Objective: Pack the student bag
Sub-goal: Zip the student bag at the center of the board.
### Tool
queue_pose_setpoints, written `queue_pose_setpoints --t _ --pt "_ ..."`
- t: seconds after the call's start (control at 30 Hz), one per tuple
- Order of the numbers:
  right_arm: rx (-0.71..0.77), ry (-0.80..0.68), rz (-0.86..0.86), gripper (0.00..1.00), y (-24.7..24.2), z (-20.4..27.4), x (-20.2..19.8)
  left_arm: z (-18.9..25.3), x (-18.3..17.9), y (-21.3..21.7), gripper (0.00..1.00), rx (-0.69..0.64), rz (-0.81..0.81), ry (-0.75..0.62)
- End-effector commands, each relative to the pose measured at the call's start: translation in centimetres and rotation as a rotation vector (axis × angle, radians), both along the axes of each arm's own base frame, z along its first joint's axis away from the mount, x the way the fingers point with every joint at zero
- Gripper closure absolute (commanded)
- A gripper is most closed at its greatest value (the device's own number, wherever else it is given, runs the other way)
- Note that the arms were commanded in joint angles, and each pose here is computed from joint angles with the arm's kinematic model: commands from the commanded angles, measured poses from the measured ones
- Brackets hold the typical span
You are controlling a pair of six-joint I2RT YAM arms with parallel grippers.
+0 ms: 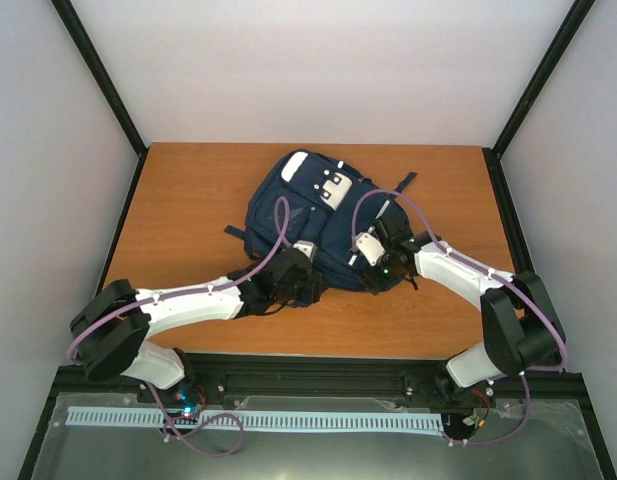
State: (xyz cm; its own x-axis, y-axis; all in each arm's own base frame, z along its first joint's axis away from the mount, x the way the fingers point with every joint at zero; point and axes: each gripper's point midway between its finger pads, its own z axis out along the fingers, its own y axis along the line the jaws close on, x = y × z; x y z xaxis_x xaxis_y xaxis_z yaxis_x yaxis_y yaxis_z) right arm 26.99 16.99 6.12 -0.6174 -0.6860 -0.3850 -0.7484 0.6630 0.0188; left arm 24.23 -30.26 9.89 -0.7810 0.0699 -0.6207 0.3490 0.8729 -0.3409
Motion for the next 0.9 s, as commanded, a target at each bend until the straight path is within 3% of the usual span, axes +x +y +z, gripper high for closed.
queue_pose_setpoints --t 0.0,0.13,0.43,0.6,0.77,0.87 --pt "-0.028 0.006 -0.022 0.35 0.1 -0.3 0.7 2.0 0.4 0.4 0.39 -0.062 0.045 -0.046" --pt "-0.091 -0.056 -0.068 0.47 -1.5 0.2 1.7 2.6 0.4 0.9 0.39 -0.074 0.065 -0.061" --pt "0.008 -0.078 -0.015 0.88 -1.3 1.8 0.5 2.9 0.4 0.1 0.39 -0.098 0.05 -0.052" --pt "0.038 -0.014 0.037 0.9 -0.4 0.9 -0.3 2.7 0.8 -0.8 0.39 -0.103 0.051 -0.033" --pt "0.04 0.041 0.042 0.76 -0.1 -0.4 -0.7 2.8 0.9 -1.5 0.39 -0.115 0.039 -0.02" --pt "0.008 0.027 0.012 0.76 -0.6 -0.6 -0.1 2.5 0.9 -1.7 0.39 -0.108 0.033 -0.017"
